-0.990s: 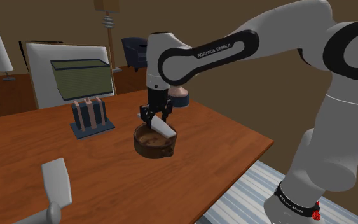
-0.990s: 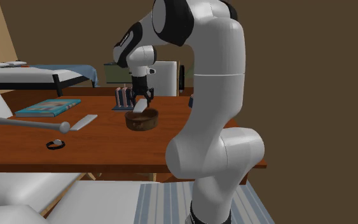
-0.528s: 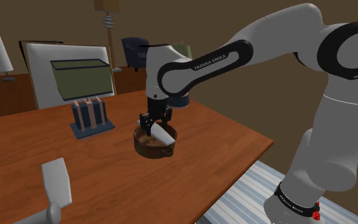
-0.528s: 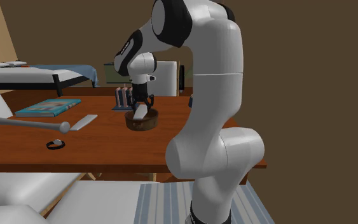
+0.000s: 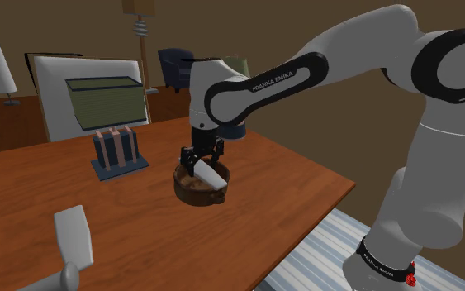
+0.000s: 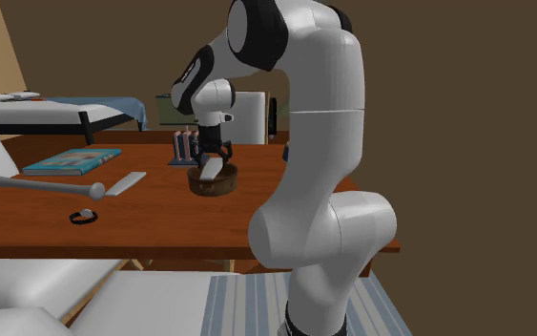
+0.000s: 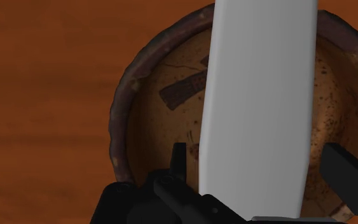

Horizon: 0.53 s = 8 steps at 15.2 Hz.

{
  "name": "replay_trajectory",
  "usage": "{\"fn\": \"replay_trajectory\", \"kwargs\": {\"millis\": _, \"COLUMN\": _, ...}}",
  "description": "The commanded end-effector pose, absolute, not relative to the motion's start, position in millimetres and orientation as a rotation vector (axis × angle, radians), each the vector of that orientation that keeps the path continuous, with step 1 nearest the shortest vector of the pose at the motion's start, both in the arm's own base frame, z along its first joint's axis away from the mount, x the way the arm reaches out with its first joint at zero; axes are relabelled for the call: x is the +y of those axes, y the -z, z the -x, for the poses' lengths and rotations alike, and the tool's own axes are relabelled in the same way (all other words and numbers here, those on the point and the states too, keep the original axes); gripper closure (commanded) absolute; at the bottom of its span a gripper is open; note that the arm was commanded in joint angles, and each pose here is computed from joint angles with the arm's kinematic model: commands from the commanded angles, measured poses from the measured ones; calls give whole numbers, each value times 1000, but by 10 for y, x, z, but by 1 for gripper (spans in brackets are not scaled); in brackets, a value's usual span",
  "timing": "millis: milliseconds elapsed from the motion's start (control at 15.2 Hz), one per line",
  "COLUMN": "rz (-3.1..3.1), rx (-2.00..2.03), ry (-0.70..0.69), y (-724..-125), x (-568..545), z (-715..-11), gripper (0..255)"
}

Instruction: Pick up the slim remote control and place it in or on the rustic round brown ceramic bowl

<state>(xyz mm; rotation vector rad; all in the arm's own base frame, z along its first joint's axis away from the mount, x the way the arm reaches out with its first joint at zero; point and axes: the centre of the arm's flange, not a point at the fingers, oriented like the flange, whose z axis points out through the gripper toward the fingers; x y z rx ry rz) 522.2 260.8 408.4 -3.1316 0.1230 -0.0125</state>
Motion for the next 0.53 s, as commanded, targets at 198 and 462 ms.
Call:
{"fn": "replay_trajectory", "kwargs": {"millis": 198, "rz": 3132, "rx": 123, "ry": 13, "y": -4084, "x": 2608, "z": -5223, "gripper": 0}}
{"fn": "replay_trajectory", "kwargs": {"millis": 462, "rz": 3132, "rx": 123, "ry": 13, "y": -4584, "x": 2604, "z": -5218, "gripper": 0}}
